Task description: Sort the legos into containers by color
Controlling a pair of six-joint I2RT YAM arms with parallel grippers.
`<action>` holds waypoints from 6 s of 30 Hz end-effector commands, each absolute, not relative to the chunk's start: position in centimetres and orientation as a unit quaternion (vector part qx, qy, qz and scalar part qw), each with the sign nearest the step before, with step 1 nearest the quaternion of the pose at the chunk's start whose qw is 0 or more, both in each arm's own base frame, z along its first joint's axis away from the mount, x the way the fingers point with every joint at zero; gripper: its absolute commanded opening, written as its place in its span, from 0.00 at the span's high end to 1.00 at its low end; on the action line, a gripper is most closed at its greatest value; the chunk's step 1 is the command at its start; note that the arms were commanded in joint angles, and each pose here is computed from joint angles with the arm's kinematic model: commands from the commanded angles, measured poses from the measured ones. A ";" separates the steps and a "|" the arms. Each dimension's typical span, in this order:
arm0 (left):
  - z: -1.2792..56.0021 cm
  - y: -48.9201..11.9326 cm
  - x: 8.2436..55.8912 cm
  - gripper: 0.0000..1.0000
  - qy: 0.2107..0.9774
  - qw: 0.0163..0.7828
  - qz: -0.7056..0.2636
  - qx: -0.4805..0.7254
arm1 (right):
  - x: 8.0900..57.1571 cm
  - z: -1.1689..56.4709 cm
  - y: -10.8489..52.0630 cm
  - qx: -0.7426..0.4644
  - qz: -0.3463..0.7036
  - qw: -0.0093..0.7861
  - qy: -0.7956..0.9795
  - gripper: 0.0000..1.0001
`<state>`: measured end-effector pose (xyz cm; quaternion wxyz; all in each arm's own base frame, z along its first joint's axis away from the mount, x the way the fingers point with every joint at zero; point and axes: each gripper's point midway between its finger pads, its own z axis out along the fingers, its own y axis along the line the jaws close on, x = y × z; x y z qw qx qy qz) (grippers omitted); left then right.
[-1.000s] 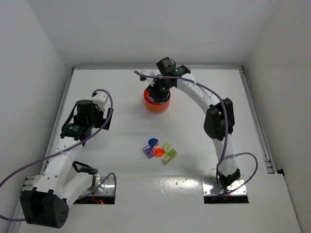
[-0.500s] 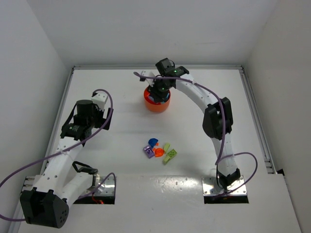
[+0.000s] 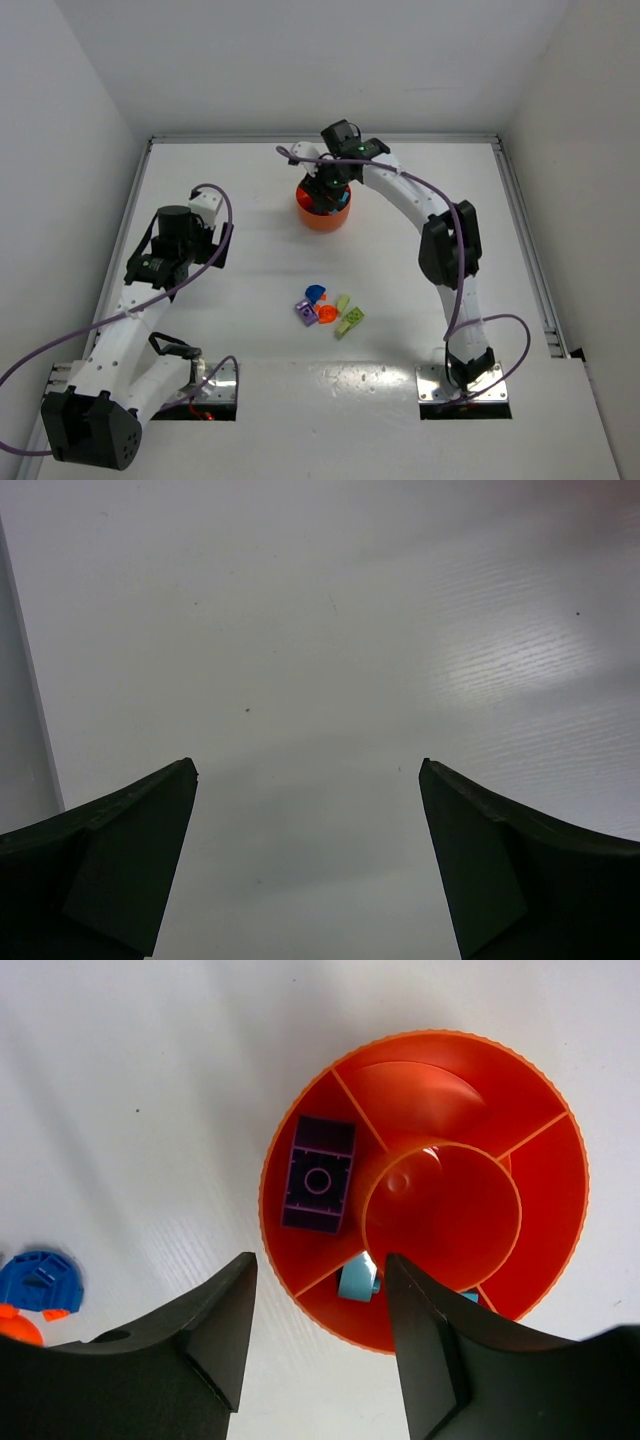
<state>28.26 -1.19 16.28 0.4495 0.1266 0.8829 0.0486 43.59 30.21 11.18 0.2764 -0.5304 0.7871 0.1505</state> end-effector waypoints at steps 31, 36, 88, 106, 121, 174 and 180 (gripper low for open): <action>10.3 -23.3 13.8 0.22 0.389 0.281 -0.135 0.867 | 37.5 21.6 15.5 -0.225 0.269 0.370 0.860 0.52; 9.1 -24.9 13.1 0.25 0.340 0.259 -0.152 0.891 | 39.0 23.4 14.3 -0.209 0.276 0.387 0.855 0.52; 1.7 -26.7 17.8 0.50 0.285 0.118 -0.137 0.941 | 39.5 22.8 10.6 -0.148 0.306 0.385 0.858 0.52; 11.3 -30.2 17.9 0.72 0.399 0.262 -0.182 0.860 | 39.5 22.3 10.9 -0.146 0.316 0.378 0.858 0.52; 27.2 -27.8 32.2 0.78 0.649 0.553 -0.326 0.408 | 40.4 22.3 11.2 -0.137 0.330 0.371 0.857 0.52; 16.8 -27.1 45.7 0.66 0.755 0.543 -0.311 0.195 | 42.0 19.2 11.2 -0.133 0.336 0.330 0.872 0.52; 17.0 -27.2 45.7 0.42 0.752 0.547 -0.311 0.196 | 42.0 19.1 11.1 -0.132 0.332 0.331 0.873 0.52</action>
